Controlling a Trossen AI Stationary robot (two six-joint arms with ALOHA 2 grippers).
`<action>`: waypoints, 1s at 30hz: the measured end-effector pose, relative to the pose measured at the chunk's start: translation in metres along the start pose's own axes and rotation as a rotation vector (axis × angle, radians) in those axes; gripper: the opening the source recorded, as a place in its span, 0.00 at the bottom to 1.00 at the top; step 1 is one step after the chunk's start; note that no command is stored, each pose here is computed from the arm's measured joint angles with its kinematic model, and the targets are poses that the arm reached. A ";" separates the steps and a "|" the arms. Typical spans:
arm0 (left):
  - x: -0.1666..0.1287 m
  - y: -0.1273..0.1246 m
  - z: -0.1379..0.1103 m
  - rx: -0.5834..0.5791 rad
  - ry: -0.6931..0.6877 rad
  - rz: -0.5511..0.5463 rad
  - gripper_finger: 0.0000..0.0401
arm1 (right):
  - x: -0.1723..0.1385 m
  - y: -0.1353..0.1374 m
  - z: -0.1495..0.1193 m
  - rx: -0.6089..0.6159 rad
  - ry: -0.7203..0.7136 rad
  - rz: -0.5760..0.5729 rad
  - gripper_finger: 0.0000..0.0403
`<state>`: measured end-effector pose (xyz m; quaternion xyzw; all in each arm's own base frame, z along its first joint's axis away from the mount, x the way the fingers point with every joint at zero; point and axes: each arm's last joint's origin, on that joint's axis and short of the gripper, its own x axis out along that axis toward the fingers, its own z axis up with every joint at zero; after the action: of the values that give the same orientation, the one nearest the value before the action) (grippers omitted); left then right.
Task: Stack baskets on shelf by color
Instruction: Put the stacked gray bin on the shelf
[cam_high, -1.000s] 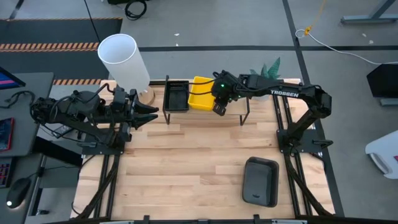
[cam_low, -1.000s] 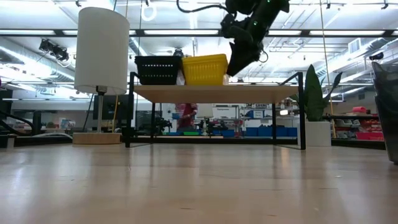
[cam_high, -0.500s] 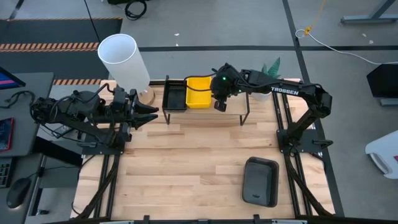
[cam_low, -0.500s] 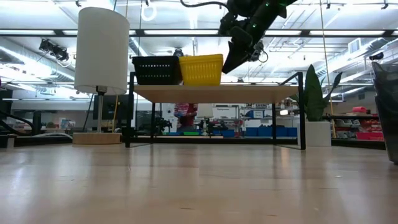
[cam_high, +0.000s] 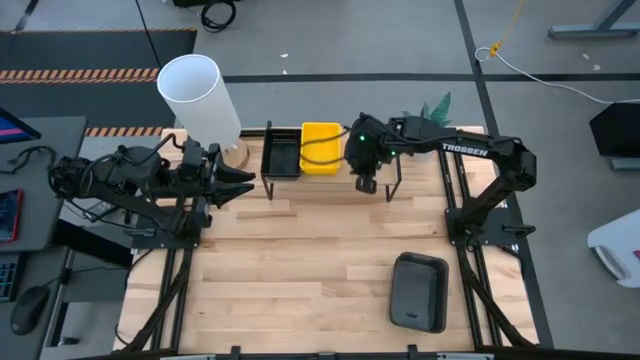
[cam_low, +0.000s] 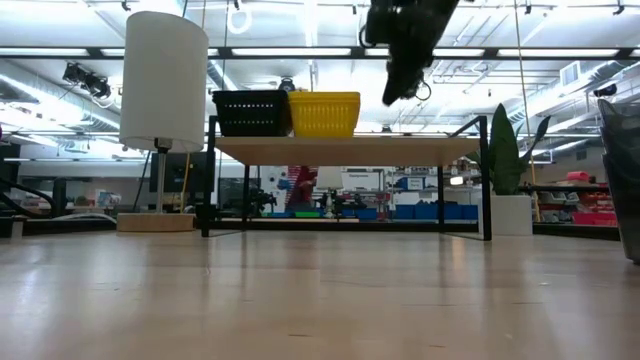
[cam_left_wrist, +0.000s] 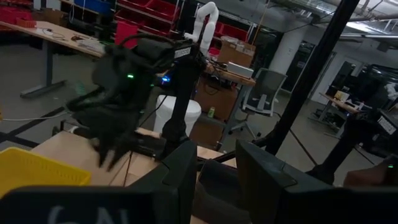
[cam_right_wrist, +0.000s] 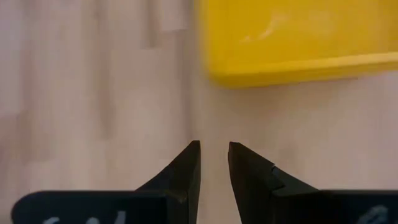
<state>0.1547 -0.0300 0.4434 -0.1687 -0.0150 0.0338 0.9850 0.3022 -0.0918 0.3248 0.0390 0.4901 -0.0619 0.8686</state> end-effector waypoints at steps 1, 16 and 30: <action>0.000 0.000 0.000 0.002 0.000 0.000 0.29 | -0.002 0.007 0.000 -0.014 0.017 0.023 0.22; 0.000 0.000 0.000 0.006 0.001 0.001 0.29 | -0.010 0.081 -0.010 0.049 0.181 0.169 0.22; 0.000 0.000 -0.001 0.010 0.007 0.002 0.29 | 0.006 0.141 -0.049 0.111 0.399 0.235 0.22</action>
<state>0.1547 -0.0300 0.4427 -0.1641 -0.0112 0.0344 0.9858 0.2846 0.0533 0.2957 0.1548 0.6401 0.0216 0.7523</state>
